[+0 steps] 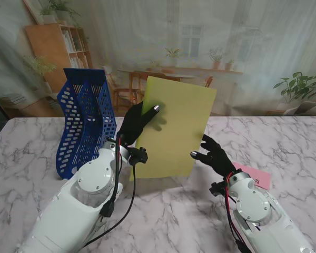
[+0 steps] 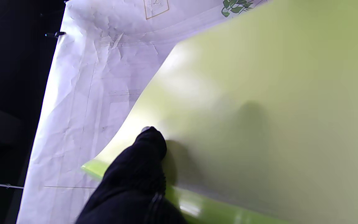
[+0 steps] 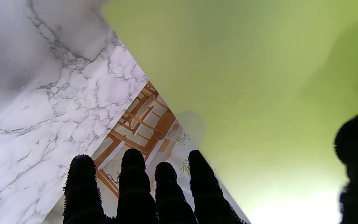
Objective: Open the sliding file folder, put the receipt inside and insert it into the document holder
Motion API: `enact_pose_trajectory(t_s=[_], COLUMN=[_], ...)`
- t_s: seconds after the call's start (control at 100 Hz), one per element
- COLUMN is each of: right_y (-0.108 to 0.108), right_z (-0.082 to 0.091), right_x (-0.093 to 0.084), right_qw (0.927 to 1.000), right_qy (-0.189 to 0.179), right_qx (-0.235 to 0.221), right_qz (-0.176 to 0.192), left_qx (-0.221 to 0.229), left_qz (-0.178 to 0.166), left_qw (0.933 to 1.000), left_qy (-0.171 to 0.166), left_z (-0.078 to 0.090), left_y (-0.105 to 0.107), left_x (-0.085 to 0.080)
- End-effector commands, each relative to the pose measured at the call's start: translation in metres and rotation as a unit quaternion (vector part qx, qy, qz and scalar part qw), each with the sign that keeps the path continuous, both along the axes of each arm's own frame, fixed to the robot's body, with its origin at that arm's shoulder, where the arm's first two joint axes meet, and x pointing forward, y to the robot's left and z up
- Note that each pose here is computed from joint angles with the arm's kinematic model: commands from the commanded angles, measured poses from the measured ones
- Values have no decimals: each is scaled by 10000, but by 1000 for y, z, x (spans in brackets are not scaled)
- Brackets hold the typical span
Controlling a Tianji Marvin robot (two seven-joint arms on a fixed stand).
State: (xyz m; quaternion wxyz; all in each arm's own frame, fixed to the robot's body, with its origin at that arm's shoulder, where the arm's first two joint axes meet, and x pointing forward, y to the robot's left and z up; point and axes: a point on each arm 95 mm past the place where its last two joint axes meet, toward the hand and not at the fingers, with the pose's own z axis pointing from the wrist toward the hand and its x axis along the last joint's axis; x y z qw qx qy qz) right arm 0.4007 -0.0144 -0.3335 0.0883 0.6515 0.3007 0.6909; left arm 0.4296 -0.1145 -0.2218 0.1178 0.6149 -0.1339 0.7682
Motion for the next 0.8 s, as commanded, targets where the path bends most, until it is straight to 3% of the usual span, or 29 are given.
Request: enact_pose_trajectory(t_s=[0.0, 0.24, 0.79], right_y=[1, 4, 0], right_z=[-1, 1, 11], right_x=[-1, -1, -6], right_qw=[10000, 9999, 9973], right_qy=[46, -10, -517], right_qx=[31, 106, 427], right_qz=[-32, 12, -298], left_qx=[-57, -86, 116], left_qz=[-116, -265, 54], left_qw=[9999, 9992, 9993], left_qy=[99, 282, 343], left_z=[-1, -3, -4], left_y=[-8, -19, -12], left_x=[-2, -12, -8])
